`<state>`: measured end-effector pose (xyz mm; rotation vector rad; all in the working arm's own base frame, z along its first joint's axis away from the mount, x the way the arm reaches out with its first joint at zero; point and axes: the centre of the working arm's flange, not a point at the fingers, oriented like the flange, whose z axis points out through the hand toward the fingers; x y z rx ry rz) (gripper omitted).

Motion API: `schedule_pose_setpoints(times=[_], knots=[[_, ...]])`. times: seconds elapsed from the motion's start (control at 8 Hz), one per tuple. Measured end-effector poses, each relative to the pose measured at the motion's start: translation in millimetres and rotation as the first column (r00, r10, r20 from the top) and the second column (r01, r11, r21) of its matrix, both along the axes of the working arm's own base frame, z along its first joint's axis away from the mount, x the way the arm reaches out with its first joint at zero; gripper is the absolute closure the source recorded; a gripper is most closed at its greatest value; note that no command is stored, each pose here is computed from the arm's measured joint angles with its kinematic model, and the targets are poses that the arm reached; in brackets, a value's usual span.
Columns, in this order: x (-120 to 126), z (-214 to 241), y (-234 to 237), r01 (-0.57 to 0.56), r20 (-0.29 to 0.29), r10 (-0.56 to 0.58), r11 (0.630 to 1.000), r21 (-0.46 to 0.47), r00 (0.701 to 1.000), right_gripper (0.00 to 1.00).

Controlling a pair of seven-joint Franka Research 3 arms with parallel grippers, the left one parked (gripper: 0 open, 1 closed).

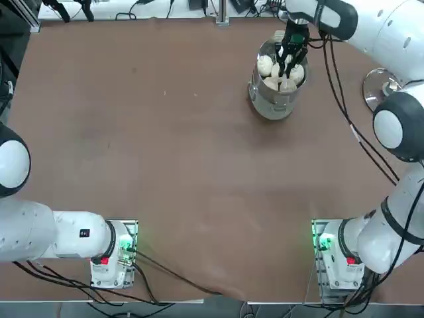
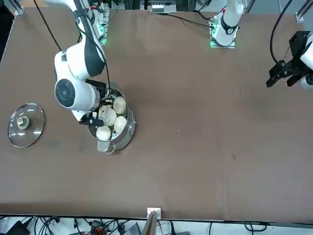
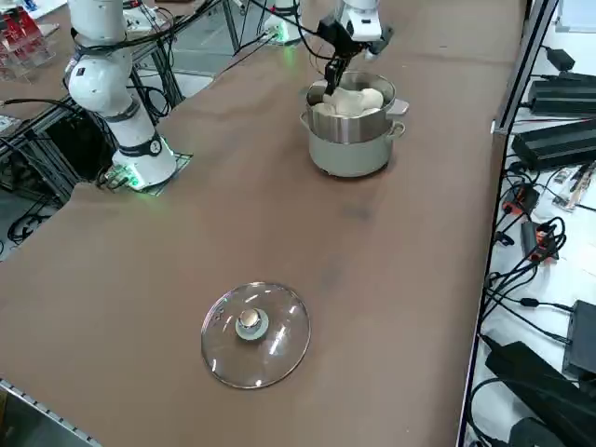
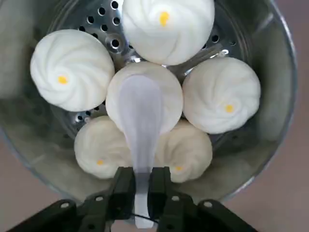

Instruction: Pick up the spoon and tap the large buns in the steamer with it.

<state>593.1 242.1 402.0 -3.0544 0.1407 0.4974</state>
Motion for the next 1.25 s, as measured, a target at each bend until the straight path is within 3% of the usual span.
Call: schedule_pose_setpoints(times=[0.38,1.25], knots=[[2.4,15.4,0.4,0.002,-0.001,-0.002,1.0,0.01,1.0,0.83],[5.1,-27.5,4.2,0.013,-0.068,-0.013,1.0,0.0,0.998,0.83]])
